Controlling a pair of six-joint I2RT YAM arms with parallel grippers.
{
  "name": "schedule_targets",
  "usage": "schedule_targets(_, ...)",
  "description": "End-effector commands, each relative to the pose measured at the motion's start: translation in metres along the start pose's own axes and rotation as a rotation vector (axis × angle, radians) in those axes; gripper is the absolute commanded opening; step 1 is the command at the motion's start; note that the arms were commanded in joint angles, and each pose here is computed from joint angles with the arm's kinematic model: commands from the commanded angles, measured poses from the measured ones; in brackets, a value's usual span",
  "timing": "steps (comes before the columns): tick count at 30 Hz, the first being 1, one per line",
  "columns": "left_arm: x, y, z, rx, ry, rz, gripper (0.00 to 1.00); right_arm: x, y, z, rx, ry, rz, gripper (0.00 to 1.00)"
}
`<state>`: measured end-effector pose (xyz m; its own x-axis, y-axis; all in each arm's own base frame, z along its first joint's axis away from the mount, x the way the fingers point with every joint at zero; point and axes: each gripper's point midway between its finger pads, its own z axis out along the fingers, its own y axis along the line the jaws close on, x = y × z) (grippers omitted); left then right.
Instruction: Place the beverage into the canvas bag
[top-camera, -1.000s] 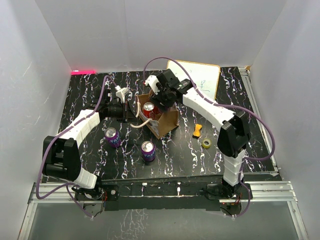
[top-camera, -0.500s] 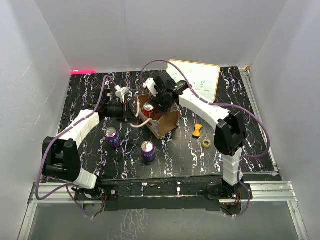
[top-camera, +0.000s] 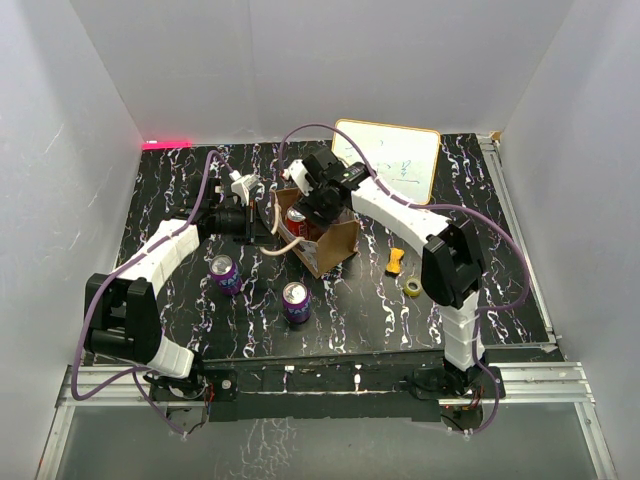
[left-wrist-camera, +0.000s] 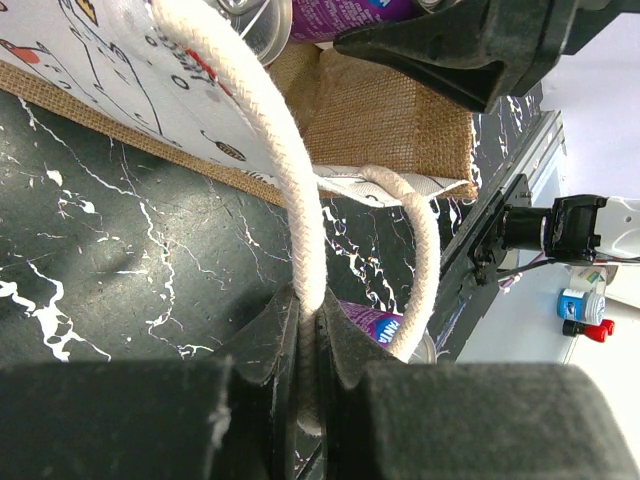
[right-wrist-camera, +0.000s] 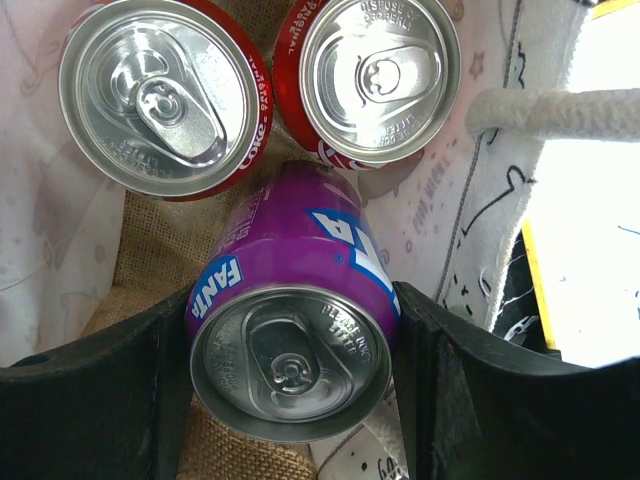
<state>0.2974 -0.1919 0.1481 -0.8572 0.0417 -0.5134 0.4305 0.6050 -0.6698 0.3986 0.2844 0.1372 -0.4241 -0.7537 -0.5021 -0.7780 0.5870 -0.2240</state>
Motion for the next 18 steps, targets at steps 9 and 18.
schedule_targets(9,-0.009,-0.013,-0.011,0.013,-0.04,0.056,0.0,-0.037,-0.008,0.004,0.031,-0.125,0.04,0.34)
schedule_targets(18,-0.009,-0.014,-0.011,0.017,-0.039,0.056,0.0,-0.028,-0.023,0.019,0.044,-0.11,0.057,0.45)
